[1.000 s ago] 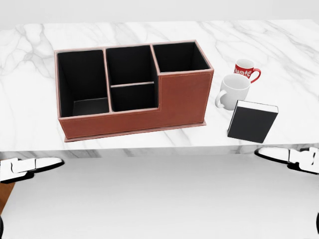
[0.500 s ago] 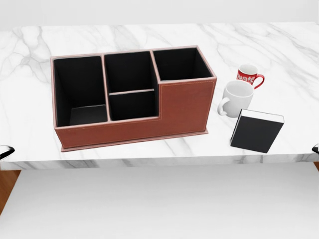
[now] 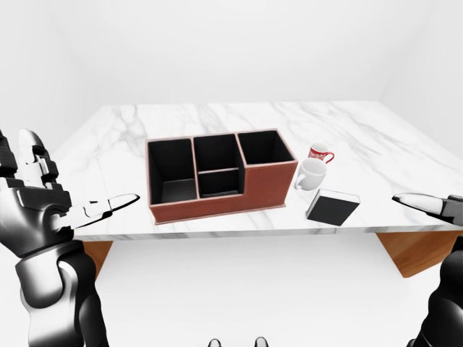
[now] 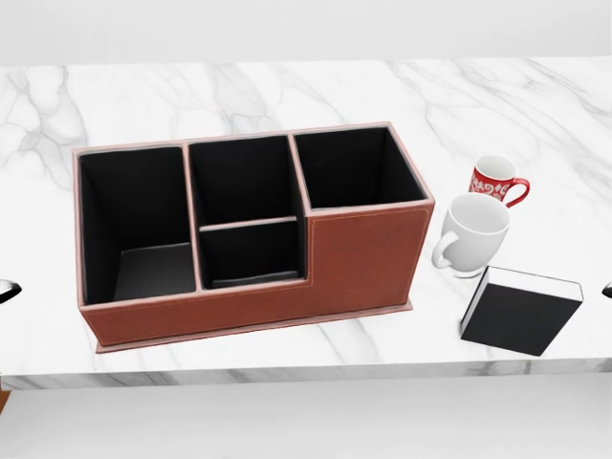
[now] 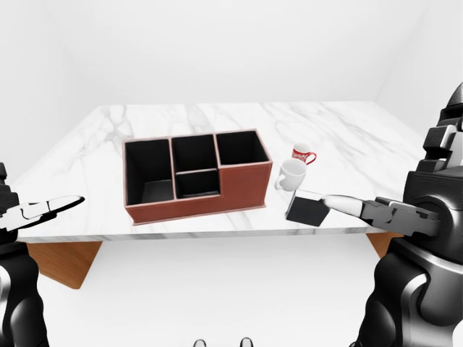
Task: Pick up the book and place it in the right compartment of the caddy.
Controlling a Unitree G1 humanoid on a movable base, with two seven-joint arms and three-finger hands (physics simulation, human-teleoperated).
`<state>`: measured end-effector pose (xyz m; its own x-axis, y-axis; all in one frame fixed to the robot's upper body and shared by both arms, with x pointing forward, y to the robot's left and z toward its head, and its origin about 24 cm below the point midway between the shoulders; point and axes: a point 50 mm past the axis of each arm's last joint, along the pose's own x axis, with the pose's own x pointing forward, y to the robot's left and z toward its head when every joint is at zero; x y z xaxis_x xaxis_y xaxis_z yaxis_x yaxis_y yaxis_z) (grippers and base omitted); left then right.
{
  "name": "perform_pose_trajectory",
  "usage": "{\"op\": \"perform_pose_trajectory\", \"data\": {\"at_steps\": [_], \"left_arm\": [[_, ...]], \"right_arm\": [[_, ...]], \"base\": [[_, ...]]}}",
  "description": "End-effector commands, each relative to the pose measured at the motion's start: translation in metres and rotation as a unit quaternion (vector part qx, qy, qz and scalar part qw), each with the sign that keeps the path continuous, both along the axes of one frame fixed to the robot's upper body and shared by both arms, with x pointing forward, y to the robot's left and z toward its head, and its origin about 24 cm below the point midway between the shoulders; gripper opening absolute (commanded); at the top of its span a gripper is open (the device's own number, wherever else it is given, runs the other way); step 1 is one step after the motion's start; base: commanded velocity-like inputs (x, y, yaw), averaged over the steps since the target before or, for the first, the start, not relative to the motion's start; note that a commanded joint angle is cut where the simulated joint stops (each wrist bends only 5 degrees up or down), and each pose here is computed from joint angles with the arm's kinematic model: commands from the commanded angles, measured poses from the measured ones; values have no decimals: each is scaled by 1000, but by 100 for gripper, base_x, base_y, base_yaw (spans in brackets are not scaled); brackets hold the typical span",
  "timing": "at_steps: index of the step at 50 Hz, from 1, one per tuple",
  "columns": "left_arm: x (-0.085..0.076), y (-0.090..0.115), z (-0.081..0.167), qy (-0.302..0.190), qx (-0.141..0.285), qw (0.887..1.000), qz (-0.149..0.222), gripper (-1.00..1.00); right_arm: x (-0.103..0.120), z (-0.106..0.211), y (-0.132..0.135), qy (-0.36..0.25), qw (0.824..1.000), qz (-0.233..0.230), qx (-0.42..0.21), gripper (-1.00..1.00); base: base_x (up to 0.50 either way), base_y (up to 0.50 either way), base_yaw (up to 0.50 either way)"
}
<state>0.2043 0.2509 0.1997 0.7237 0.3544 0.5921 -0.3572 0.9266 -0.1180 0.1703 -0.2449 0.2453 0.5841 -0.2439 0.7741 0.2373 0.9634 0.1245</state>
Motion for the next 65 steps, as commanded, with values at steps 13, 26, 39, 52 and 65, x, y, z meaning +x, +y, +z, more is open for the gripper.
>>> {"op": "perform_pose_trajectory", "data": {"at_steps": [13, 26, 39, 52, 65], "left_arm": [[0, 1, 1, -3, 1, 1000, 1, 100], [2, 1, -2, 6, -1, 1000, 1, 100], [4, 1, -8, 19, -3, 1000, 1, 100], [4, 1, -8, 21, -1, 1000, 1, 100], [3, 2, -6, 16, -2, 1000, 2, 100]], "right_arm": [[-1, 1, 1, -3, 1000, 4, 0, 100], [-1, 1, 1, -2, 1000, 4, -5, 100], [-2, 3, 2, -6, 1000, 1, -13, 100], [-18, 43, 8, -77, 986, -17, -144, 100], [-27, 68, 39, -65, 894, -88, -434, 100]], "base": [[34, 0, 0], [34, 0, 0], [16, 0, 0], [0, 0, 0], [0, 0, 0]]}}
